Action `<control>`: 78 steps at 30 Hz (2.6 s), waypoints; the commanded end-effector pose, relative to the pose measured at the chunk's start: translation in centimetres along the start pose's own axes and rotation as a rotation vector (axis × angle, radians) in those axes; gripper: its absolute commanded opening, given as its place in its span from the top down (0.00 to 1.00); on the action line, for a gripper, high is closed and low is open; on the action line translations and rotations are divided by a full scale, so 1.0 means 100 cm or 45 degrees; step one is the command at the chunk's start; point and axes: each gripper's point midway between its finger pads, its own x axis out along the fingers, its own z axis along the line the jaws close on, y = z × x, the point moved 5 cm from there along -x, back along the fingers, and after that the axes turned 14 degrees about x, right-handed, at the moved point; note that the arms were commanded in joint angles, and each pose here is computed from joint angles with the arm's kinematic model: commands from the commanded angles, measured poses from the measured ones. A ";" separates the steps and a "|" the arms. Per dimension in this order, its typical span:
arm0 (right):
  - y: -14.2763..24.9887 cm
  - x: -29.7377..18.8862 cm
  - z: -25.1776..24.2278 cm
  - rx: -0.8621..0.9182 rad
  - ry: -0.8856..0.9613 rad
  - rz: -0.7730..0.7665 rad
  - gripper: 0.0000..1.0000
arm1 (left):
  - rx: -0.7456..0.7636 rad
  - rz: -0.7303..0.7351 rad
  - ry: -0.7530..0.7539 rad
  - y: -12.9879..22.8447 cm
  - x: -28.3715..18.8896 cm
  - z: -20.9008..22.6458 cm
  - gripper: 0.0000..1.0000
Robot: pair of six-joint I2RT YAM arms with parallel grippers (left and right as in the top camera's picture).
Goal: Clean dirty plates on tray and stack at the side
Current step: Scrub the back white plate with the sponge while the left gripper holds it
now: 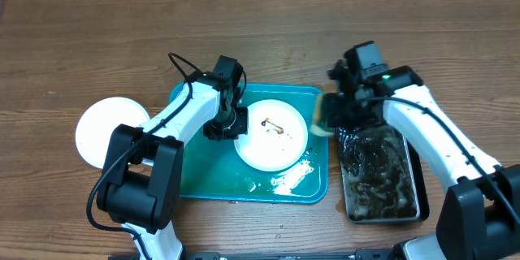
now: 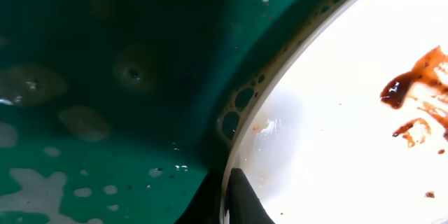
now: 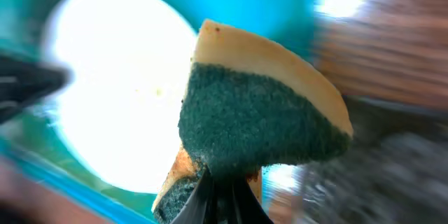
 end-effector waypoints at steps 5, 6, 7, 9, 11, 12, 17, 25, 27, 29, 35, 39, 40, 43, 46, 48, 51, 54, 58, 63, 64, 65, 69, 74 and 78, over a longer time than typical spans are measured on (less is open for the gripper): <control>0.008 0.018 0.068 -0.122 -0.269 0.018 0.96 | 0.054 0.046 0.045 0.006 0.008 -0.008 0.96; 0.009 0.022 0.072 -0.123 -0.271 0.020 0.96 | 0.058 0.047 0.045 0.006 0.008 -0.009 0.96; 0.009 0.026 0.074 -0.129 -0.275 0.023 0.96 | 0.062 0.047 0.044 0.007 0.008 -0.010 0.96; 0.010 0.037 0.081 -0.129 -0.284 0.032 0.96 | 0.073 0.049 0.044 0.007 0.009 -0.013 0.96; 0.010 0.048 0.085 -0.111 -0.290 0.043 0.96 | 0.081 0.050 0.043 0.007 0.009 -0.015 0.96; 0.011 0.055 0.087 -0.108 -0.295 0.051 0.96 | 0.084 0.050 0.043 0.007 0.009 -0.016 0.96; 0.016 0.076 0.095 -0.136 -0.297 0.079 0.96 | 0.088 0.051 0.044 0.008 0.009 -0.017 0.96; 0.019 0.097 0.091 -0.129 -0.268 0.117 0.96 | 0.079 0.052 0.043 0.008 0.009 -0.017 0.96; 0.020 0.104 0.087 -0.119 -0.252 0.136 0.96 | 0.079 0.052 0.043 0.008 0.009 -0.017 0.96; 0.022 0.112 0.082 -0.107 -0.234 0.157 0.96 | 0.079 0.053 0.043 0.008 0.009 -0.017 0.96; 0.018 0.123 0.059 -0.009 -0.063 0.125 0.96 | 0.078 0.062 0.041 0.009 0.009 -0.017 0.96; 0.014 0.118 0.023 0.166 0.200 0.062 0.96 | 0.067 0.068 0.017 0.010 0.009 -0.014 0.96; 0.014 0.117 0.015 0.195 0.254 0.056 0.96 | 0.042 0.067 -0.003 0.010 0.009 -0.013 0.96; 0.015 0.111 -0.004 0.233 0.372 0.060 0.96 | -0.028 0.061 -0.067 0.010 0.009 -0.007 0.96; 0.017 0.105 -0.020 0.255 0.482 0.061 0.96 | -0.039 0.060 -0.074 0.010 0.009 -0.005 0.96; 0.019 0.101 -0.028 0.262 0.542 0.061 0.96 | -0.039 0.061 -0.077 0.010 0.009 -0.005 0.96; 0.021 0.097 -0.036 0.266 0.614 0.063 0.96 | -0.039 0.065 -0.078 0.010 0.009 -0.005 0.96; 0.022 0.094 -0.038 0.273 0.626 0.071 0.96 | -0.040 0.070 -0.078 0.011 0.009 -0.005 0.96; 0.018 0.083 -0.031 0.267 0.597 0.038 0.96 | -0.041 0.077 -0.079 0.012 0.009 -0.004 0.96; 0.008 0.058 -0.013 0.249 0.516 -0.058 0.96 | -0.043 0.083 -0.080 0.013 0.009 -0.004 0.96; 0.006 0.052 -0.009 0.245 0.497 -0.079 0.96 | -0.043 0.085 -0.080 0.013 0.009 -0.004 0.96; 0.005 0.047 -0.007 0.242 0.482 -0.096 0.96 | -0.042 0.086 -0.080 0.014 0.009 -0.004 0.96; 0.004 0.025 0.003 0.224 0.426 -0.157 0.96 | -0.043 0.085 -0.081 0.014 0.009 -0.004 0.96; 0.004 -0.007 0.012 0.203 0.358 -0.242 0.96 | -0.043 0.081 -0.115 0.014 0.007 -0.001 0.96; 0.003 -0.034 -0.002 0.246 0.381 -0.297 0.96 | -0.053 0.048 -0.109 0.012 -0.001 0.001 0.96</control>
